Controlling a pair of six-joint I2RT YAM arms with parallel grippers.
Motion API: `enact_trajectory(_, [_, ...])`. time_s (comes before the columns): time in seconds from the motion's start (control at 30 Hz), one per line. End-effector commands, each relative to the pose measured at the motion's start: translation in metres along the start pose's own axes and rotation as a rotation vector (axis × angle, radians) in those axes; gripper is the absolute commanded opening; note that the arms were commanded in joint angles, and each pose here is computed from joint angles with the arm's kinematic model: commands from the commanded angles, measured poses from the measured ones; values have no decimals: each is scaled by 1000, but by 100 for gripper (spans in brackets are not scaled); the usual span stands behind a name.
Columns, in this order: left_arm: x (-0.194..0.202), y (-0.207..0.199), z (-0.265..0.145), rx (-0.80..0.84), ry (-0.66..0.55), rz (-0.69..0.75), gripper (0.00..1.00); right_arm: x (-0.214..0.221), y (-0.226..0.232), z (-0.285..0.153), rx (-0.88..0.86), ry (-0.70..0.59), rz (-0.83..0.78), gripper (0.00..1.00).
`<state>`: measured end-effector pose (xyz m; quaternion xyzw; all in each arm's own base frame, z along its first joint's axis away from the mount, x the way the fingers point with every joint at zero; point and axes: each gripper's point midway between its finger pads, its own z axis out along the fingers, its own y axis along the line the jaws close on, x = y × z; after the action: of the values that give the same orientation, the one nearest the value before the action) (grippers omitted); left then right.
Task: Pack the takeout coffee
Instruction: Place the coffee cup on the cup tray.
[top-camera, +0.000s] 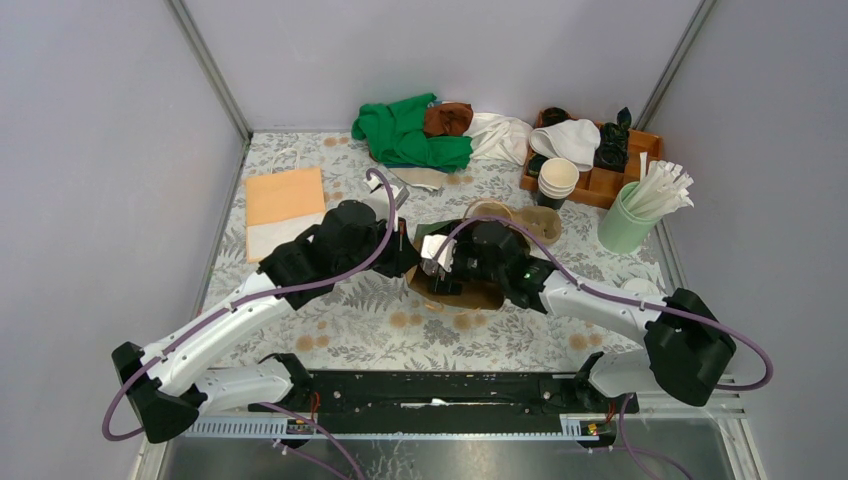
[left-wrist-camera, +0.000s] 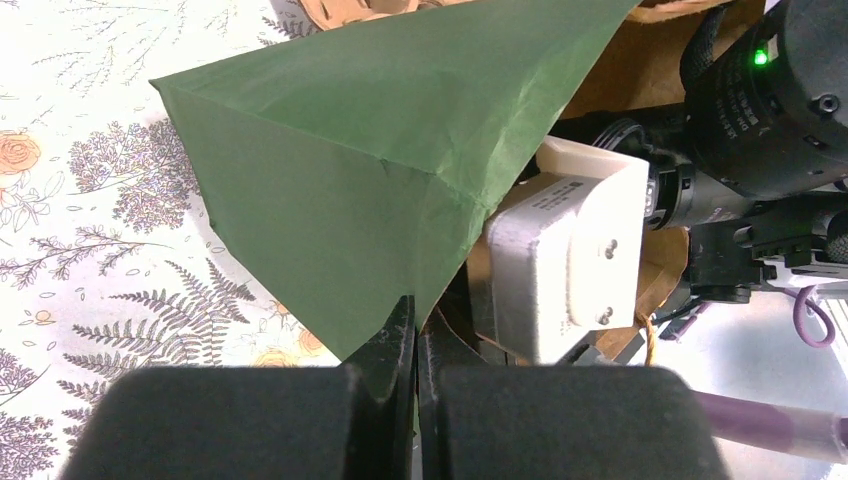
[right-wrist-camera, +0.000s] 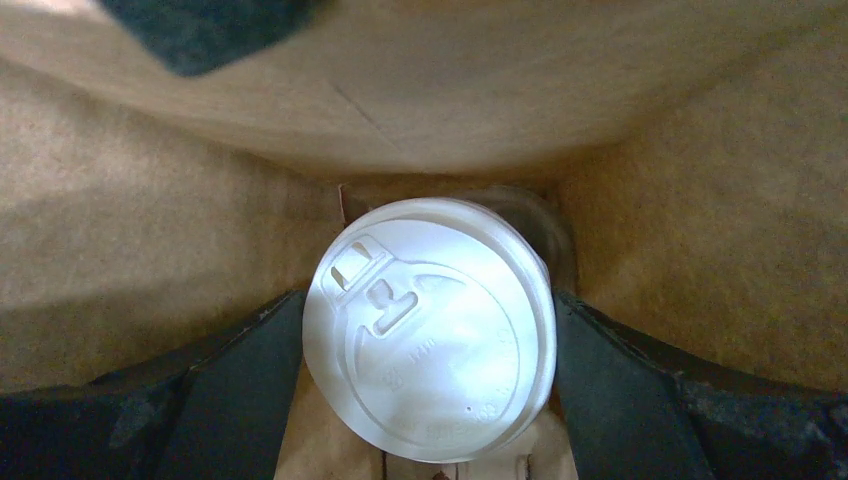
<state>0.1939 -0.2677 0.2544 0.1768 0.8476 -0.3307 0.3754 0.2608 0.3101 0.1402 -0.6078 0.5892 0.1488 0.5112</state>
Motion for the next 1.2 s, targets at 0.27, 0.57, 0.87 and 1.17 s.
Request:
enact_trajectory(0.27, [-17, -33, -11, 148, -52, 13, 0, 22, -18, 0, 89, 100, 105, 91])
enact_trajectory(0.57, [-23, -26, -12, 121, -74, -13, 0, -9, -24, -11, 101, -12, 121, 92])
enact_trajectory(0.87, [-31, -17, -16, 130, -92, -58, 0, -12, -13, -14, 34, -10, 114, 100])
enact_trajectory(1.17, [-29, -13, -15, 136, -84, -74, 0, -28, -22, -15, 50, -29, 216, 100])
